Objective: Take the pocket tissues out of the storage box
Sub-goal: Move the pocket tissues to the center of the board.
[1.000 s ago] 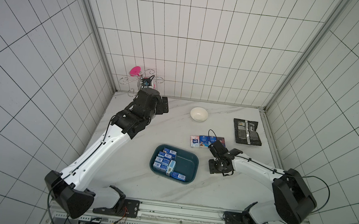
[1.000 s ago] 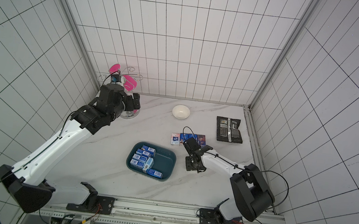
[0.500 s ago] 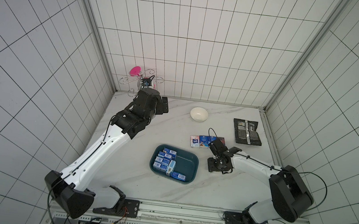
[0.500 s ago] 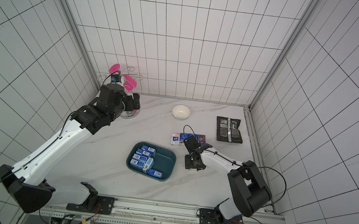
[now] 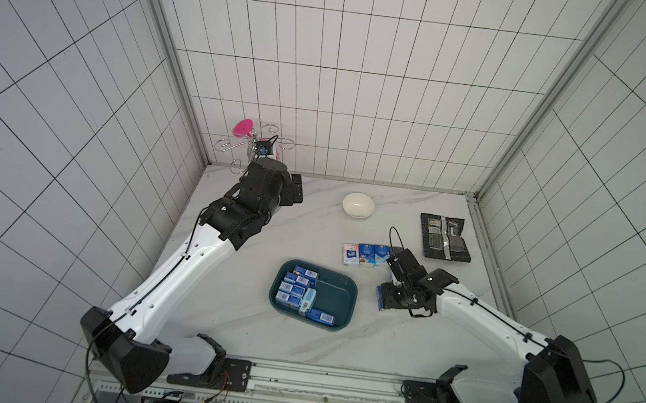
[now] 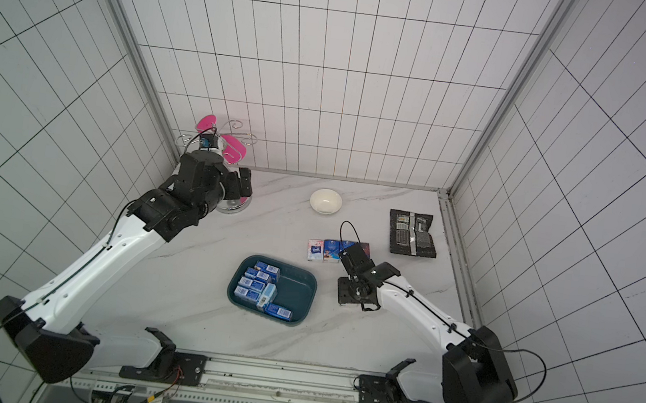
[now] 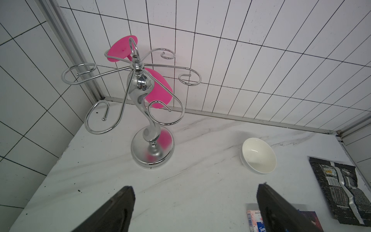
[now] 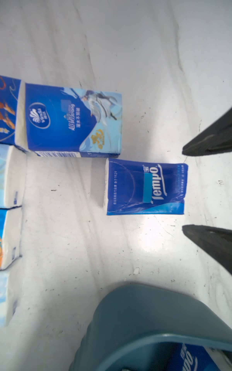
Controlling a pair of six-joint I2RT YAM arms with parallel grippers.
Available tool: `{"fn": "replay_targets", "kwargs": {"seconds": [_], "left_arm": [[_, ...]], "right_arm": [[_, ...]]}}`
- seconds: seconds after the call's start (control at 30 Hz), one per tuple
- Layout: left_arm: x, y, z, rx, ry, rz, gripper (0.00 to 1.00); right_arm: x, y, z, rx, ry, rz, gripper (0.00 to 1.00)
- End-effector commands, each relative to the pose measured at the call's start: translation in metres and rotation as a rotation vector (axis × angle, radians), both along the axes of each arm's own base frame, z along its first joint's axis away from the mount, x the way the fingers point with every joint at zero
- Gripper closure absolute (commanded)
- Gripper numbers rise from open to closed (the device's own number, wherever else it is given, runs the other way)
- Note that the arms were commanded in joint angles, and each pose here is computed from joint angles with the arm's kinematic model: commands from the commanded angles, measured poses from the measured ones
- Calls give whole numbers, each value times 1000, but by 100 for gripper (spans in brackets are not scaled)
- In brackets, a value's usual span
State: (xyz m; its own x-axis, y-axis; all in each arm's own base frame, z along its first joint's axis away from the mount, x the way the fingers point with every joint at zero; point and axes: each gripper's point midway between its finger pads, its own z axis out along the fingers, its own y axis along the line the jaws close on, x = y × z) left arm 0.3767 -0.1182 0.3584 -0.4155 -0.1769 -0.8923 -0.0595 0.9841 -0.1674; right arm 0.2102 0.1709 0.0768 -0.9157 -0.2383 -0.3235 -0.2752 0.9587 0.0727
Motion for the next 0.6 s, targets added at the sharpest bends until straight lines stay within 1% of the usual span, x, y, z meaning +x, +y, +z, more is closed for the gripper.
{"fn": "replay_targets", "kwargs": {"seconds": [0.0,0.07,0.1,0.13,0.3,0.4,0.57], "left_arm": [[0,1,3,-7,-10,-2,2],[0,0,2,-7,-7,-3,2],[0,-1,2,-8,-8,-4,2],[0,-1,2,-8,-7,-4,2],[-1,-1,3,-5,-9,-6,2],[-2,0,4,-3,-12,-4,2],[-1,-2,4,-7,-10,-10,2]], "right_arm": [[-25,0,-11,-16,71,17,53],[-33,4,-17,-25,94,28,61],[-38,4,-22,-30,109,31,70],[-40,5,-26,-31,119,33,74],[-45,2,-45,-49,137,12,81],[-45,0,-47,-51,133,5,89],[-38,-5,-52,-91,105,0,92]]}}
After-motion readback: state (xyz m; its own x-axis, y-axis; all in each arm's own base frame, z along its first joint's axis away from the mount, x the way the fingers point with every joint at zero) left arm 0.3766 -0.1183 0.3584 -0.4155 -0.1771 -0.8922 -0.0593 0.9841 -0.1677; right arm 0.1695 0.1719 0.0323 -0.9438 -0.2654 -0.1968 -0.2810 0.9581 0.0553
